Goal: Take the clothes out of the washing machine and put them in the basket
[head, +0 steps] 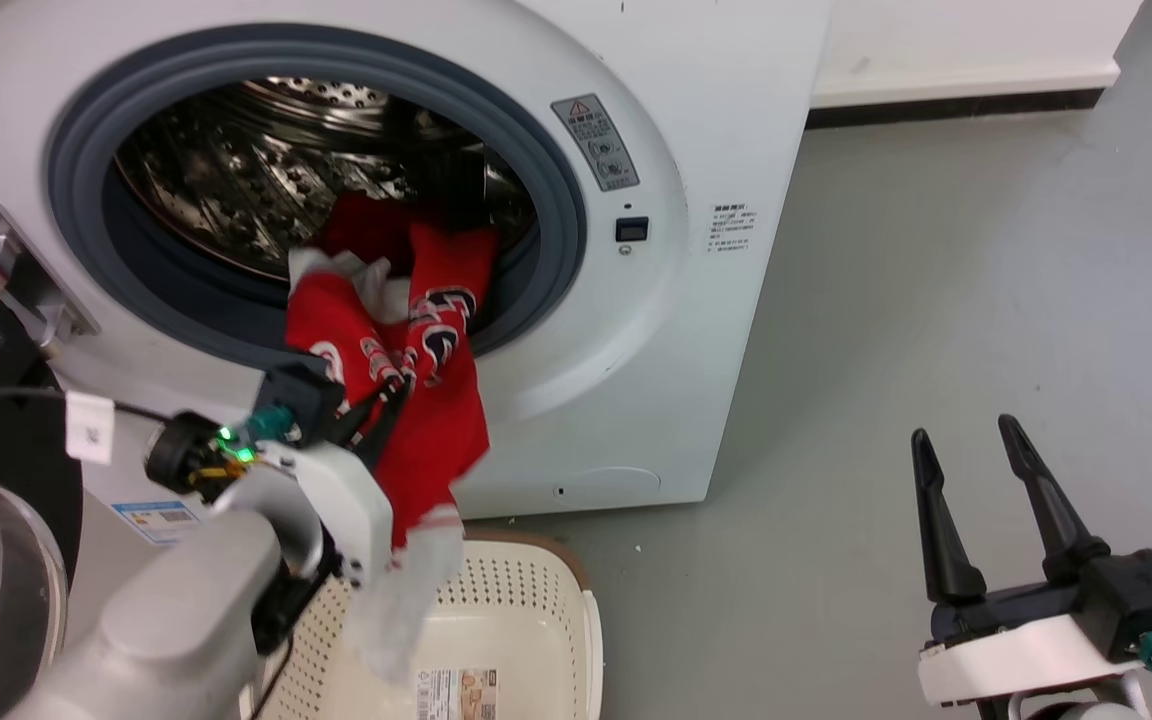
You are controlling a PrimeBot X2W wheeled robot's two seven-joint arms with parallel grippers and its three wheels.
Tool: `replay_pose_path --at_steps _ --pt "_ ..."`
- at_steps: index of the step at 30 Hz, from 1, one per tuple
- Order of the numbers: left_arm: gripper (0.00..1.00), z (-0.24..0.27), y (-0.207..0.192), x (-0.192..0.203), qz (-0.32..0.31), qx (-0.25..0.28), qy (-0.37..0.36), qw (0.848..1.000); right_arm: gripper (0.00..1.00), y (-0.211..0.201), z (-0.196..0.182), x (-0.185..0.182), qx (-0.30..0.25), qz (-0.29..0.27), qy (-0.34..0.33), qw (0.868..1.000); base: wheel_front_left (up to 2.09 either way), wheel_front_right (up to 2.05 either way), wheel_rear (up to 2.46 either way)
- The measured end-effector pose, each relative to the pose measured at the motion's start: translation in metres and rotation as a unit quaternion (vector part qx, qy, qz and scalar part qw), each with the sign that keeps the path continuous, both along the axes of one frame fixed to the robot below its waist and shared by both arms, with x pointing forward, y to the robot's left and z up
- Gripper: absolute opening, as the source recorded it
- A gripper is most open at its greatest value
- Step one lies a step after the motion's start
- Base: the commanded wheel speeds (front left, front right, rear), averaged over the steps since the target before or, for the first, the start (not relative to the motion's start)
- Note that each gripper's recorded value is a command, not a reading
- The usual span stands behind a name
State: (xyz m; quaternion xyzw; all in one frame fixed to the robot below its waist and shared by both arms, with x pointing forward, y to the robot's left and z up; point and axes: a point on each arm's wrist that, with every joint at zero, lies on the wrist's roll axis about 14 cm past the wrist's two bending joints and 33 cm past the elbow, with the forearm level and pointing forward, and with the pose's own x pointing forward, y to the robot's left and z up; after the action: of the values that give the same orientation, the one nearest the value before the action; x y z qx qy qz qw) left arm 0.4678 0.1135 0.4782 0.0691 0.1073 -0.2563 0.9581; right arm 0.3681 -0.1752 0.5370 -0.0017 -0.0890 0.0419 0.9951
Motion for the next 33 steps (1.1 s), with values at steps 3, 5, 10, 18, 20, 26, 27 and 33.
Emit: replay_pose_path --at_steps 3,5,10,18,20,26,27,33 --pt "0.00 -0.006 -0.009 -0.025 -0.012 -0.005 0.010 1.000 1.00 0.001 0.003 -0.007 0.001 0.001 -0.004 1.000 0.00 0.00 0.00" --pt "0.00 -0.012 -0.014 -0.041 -0.019 -0.012 0.022 1.000 1.00 0.000 0.003 -0.011 0.001 0.000 -0.005 1.000 0.00 0.00 0.00" --pt "0.00 -0.026 -0.022 -0.074 -0.025 -0.027 0.052 0.998 1.00 0.002 0.005 -0.016 0.002 0.002 -0.008 1.000 0.00 0.00 0.00" --pt "0.00 -0.064 -0.033 -0.116 -0.034 -0.038 0.121 0.991 1.00 0.004 0.001 -0.015 0.002 0.005 -0.001 1.000 0.00 0.00 0.00" --pt "0.00 -0.073 -0.033 -0.120 -0.031 -0.040 0.135 0.990 1.00 0.004 -0.001 -0.014 0.002 0.005 0.002 1.000 0.00 0.00 0.00" --pt "0.00 -0.107 -0.030 -0.128 -0.019 -0.039 0.186 0.982 1.00 0.001 -0.008 -0.007 0.001 0.000 0.012 1.000 0.00 0.00 0.00" --pt "0.00 -0.113 -0.029 -0.129 -0.017 -0.037 0.193 0.980 1.00 0.000 -0.008 -0.005 0.001 -0.001 0.013 1.000 0.00 0.00 0.00" --pt "0.00 -0.151 -0.023 -0.127 0.008 -0.035 0.243 0.969 1.00 -0.004 -0.015 0.011 -0.005 -0.006 0.022 1.000 0.00 0.00 0.00"
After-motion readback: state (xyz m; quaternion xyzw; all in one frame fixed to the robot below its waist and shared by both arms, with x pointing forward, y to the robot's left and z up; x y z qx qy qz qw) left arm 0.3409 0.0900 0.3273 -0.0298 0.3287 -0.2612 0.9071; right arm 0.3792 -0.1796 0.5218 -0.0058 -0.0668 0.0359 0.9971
